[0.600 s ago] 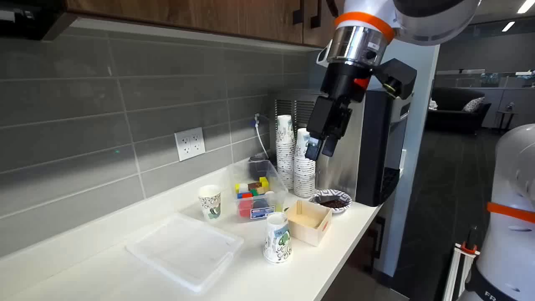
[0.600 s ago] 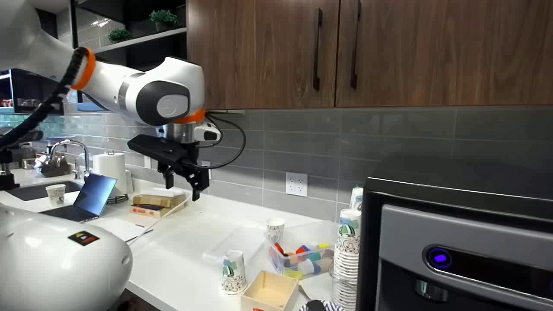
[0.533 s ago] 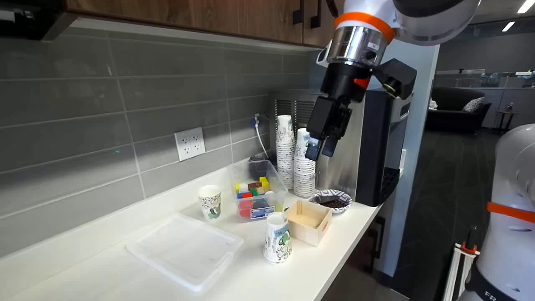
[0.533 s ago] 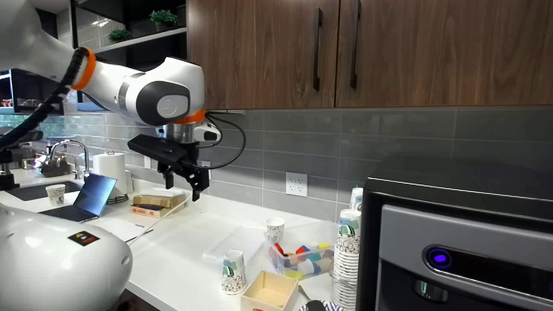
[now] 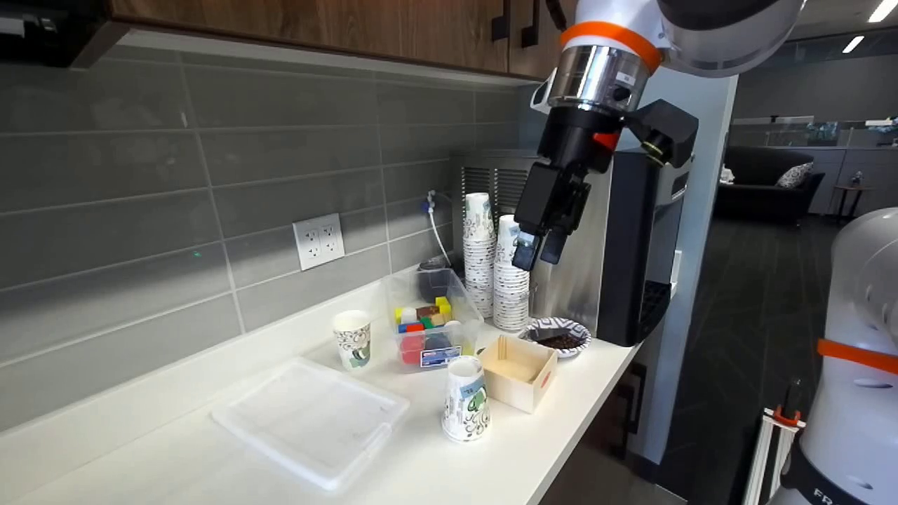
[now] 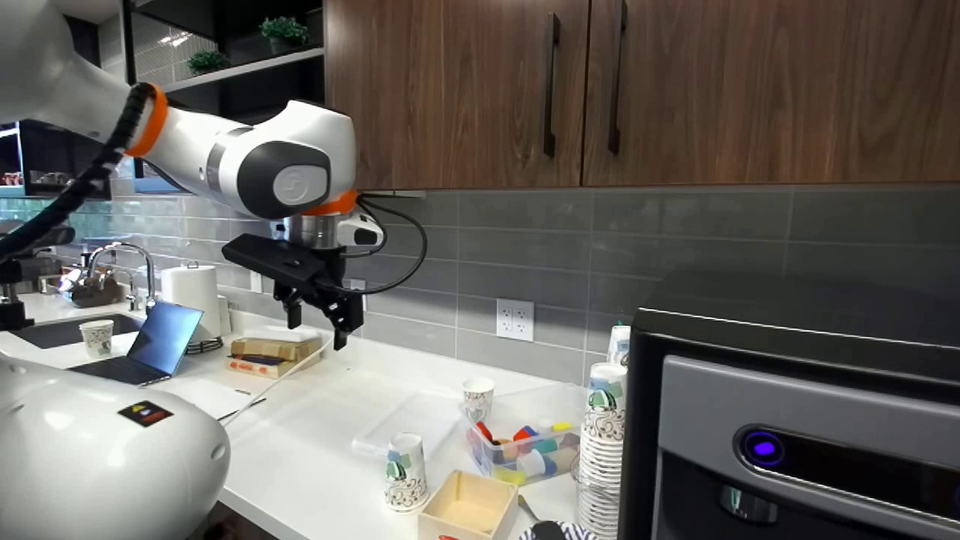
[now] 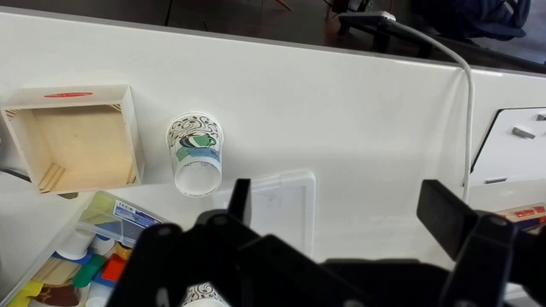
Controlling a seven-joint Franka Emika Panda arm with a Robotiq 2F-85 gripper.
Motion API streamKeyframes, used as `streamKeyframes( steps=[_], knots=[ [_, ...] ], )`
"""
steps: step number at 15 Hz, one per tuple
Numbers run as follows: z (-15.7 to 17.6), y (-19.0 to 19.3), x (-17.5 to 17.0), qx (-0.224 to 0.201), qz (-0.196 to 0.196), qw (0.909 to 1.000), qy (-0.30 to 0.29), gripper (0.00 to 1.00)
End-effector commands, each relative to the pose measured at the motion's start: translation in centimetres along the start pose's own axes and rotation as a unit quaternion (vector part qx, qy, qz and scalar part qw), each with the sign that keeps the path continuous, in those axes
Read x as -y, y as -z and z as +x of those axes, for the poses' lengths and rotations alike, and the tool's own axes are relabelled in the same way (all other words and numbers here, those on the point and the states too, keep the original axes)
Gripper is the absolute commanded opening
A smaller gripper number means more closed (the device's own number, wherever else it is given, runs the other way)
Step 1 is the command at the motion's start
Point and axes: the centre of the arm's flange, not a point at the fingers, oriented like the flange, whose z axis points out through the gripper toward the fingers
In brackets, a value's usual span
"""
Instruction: Open and close the top left cabinet door
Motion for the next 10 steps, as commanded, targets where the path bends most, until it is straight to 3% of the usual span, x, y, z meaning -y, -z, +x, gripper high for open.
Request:
streamKeyframes(
  steps=[1, 10],
  knots=[
    [0.00, 0.00, 0.00, 0.000, 0.000, 1.0000, 0.000, 1.00],
    [0.11, 0.30, 0.08, -0.005, -0.010, 0.9999, 0.000, 1.00]
  ],
)
